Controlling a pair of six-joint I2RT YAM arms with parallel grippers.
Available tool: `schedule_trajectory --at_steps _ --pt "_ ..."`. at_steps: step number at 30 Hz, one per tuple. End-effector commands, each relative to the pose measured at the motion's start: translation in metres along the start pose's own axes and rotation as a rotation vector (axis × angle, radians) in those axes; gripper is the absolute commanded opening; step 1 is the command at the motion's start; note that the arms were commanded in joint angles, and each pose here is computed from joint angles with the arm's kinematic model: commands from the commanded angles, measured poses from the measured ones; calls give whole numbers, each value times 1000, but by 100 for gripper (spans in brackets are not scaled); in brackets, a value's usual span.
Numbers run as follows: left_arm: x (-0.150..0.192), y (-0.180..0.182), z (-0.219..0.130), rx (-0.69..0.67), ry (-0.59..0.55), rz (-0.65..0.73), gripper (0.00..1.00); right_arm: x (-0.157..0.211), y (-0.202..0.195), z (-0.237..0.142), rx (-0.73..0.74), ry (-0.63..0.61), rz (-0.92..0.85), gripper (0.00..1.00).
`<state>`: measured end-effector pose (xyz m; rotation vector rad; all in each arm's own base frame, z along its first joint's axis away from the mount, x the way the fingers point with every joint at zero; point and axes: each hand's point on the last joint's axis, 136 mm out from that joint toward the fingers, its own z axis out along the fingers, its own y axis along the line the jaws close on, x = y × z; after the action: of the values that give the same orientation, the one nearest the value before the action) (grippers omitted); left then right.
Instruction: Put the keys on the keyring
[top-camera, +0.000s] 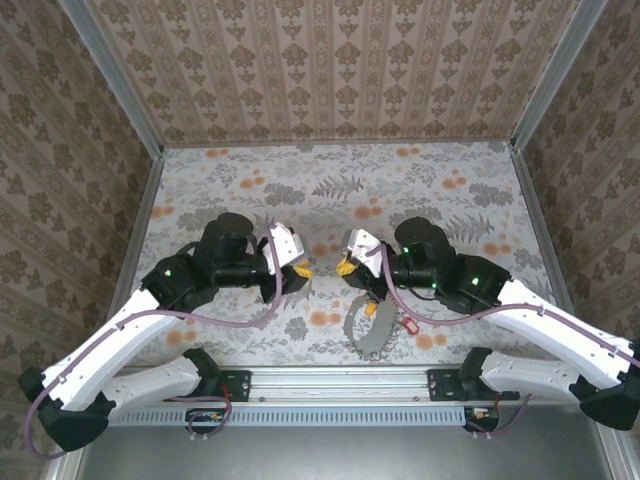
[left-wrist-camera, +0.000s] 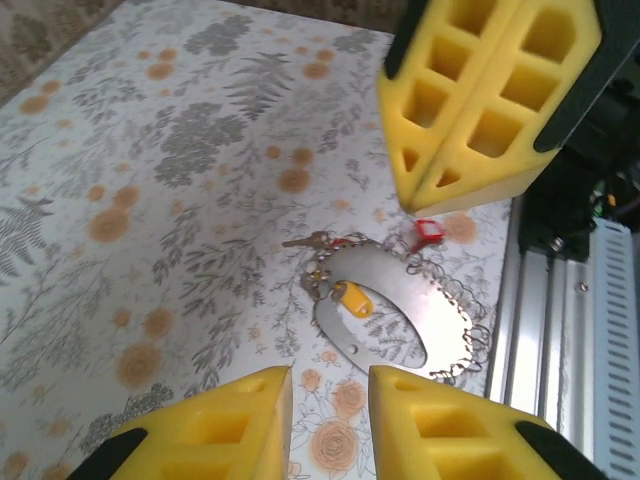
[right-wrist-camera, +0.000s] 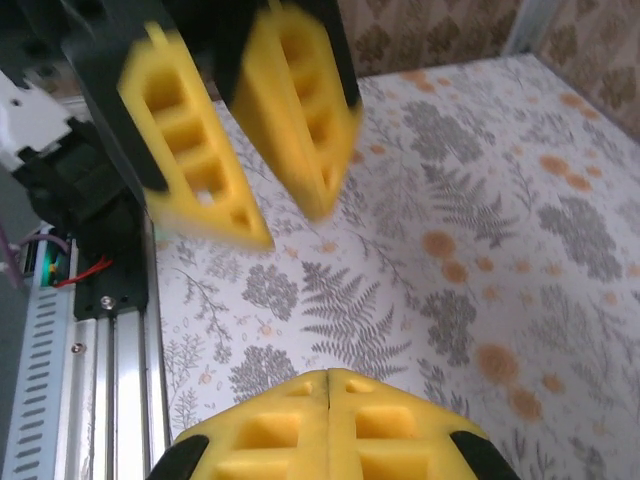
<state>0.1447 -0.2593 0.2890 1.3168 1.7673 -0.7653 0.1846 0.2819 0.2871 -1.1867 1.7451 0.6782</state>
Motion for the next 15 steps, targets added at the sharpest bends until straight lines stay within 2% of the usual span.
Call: schedule_trajectory --at_steps 1,6,10,15 --pt "2 3 2 -7 -23 -55 28 16 -18 -4 78 -8 164 22" --pt "2 7 15 13 -33 -81 29 62 -44 -13 227 51 386 52" --pt "4 8 22 32 -42 -97 30 106 -64 -18 356 141 561 57" --pt "6 8 23 34 -52 -105 30 145 -73 -16 415 219 702 62"
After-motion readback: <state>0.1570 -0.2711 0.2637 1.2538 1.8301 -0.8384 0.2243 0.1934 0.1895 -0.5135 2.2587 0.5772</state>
